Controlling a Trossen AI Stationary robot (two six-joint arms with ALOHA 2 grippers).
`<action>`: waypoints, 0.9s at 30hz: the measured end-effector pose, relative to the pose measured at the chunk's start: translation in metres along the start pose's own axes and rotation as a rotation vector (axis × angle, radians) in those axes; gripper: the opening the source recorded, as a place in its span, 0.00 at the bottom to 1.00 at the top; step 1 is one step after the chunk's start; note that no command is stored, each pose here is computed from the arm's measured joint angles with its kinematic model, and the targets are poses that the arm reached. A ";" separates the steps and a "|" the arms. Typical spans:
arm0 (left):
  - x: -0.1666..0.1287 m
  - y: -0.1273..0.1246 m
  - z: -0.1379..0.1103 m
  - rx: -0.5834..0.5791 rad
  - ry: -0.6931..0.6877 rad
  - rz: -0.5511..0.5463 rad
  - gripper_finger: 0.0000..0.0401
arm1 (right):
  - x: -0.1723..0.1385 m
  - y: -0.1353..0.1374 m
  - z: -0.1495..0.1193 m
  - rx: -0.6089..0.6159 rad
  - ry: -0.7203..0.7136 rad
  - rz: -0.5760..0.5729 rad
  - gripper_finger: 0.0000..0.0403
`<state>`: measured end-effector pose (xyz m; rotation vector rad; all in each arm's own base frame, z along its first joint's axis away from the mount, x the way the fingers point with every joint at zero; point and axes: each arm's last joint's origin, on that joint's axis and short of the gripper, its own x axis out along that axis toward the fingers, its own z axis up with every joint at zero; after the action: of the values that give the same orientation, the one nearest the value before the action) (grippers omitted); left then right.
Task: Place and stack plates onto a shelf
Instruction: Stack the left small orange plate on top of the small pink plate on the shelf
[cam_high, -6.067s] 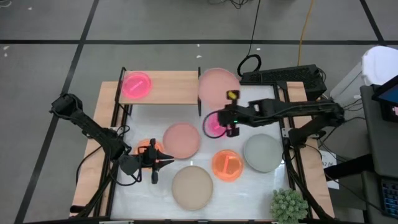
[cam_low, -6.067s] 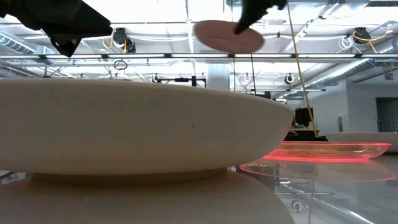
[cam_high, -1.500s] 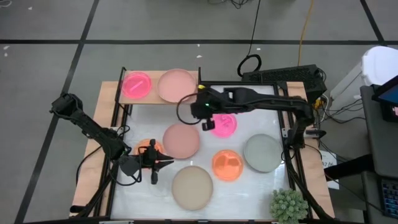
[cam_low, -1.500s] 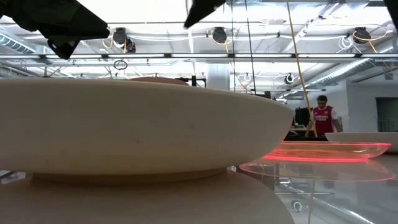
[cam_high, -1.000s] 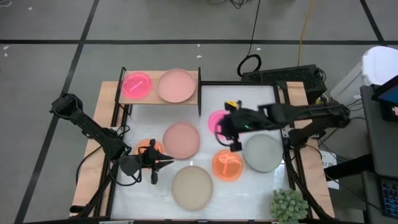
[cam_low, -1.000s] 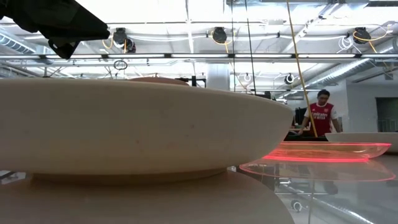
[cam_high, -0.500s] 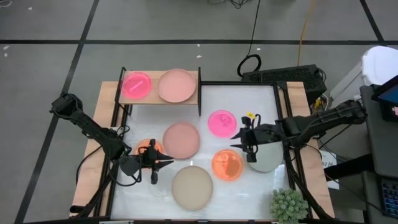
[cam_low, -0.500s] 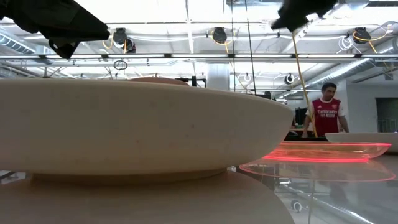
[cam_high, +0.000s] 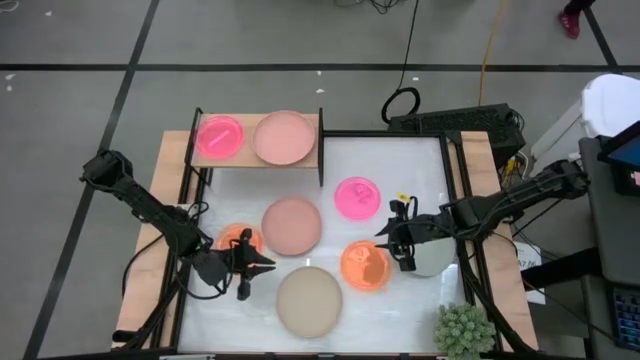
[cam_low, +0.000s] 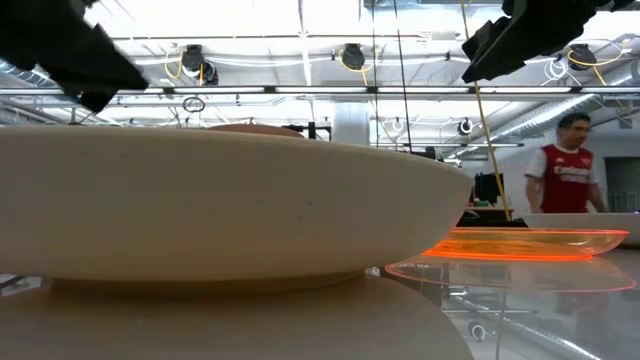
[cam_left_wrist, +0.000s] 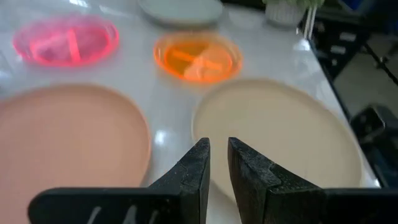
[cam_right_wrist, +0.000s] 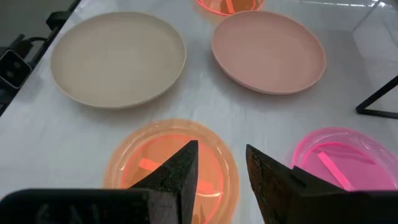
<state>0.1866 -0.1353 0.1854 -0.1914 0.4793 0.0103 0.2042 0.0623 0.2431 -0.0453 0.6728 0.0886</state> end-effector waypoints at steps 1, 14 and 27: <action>0.000 0.001 -0.002 -0.004 0.026 0.000 0.16 | 0.000 0.000 0.000 -0.002 0.001 0.001 0.29; -0.004 0.013 -0.026 -0.027 0.324 0.024 0.16 | 0.000 0.001 0.000 -0.005 0.001 0.003 0.29; -0.008 0.017 -0.034 0.023 0.424 0.038 0.16 | 0.000 0.001 -0.001 -0.007 0.004 0.003 0.29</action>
<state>0.1629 -0.1250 0.1564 -0.1618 0.9052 0.0008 0.2038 0.0631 0.2427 -0.0515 0.6764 0.0936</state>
